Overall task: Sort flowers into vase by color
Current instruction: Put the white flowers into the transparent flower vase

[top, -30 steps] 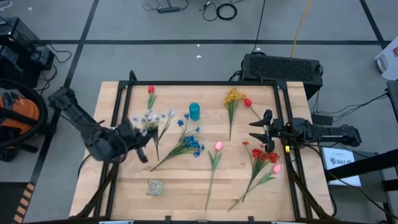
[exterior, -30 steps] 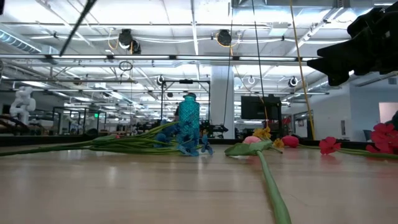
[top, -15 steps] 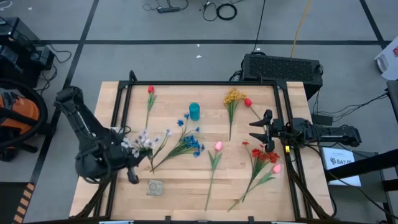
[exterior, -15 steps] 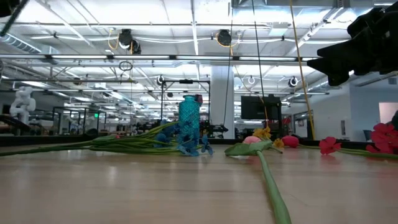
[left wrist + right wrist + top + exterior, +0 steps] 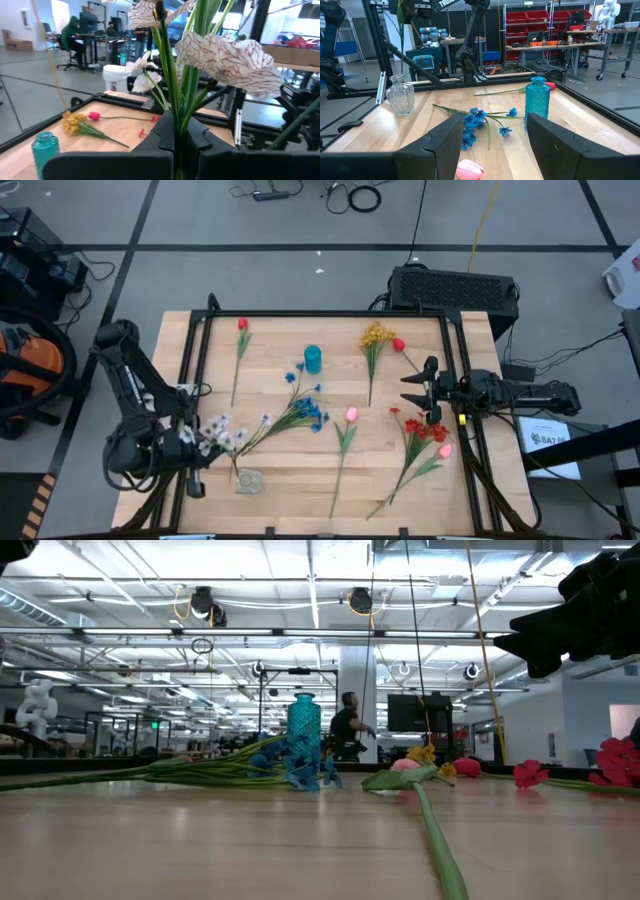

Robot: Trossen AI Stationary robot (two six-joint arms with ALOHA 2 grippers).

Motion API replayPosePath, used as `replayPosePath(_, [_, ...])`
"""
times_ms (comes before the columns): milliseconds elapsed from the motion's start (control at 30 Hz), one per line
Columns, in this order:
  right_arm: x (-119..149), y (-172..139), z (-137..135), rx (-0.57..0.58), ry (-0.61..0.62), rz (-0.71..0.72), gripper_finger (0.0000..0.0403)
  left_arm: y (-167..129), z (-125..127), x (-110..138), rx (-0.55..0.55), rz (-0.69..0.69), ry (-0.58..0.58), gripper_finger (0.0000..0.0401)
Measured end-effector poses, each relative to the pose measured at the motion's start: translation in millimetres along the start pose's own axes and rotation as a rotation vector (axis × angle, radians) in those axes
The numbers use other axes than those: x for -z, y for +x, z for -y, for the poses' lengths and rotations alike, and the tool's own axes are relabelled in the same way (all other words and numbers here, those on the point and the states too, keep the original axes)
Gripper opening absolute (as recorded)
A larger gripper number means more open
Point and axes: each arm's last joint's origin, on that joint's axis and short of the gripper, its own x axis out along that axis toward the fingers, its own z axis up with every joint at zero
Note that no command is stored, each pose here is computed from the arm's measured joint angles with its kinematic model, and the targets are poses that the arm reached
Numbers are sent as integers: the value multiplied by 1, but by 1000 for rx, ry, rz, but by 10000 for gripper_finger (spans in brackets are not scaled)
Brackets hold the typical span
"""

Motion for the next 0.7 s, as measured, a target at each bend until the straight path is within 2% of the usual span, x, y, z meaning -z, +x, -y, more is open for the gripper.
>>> replayPosePath(400, [0,0,0,0,0,0,212,-1,2,0,9,2,-4,4])
replayPosePath(700, [0,0,0,0,0,0,212,-1,4,-7,117,34,-16,4])
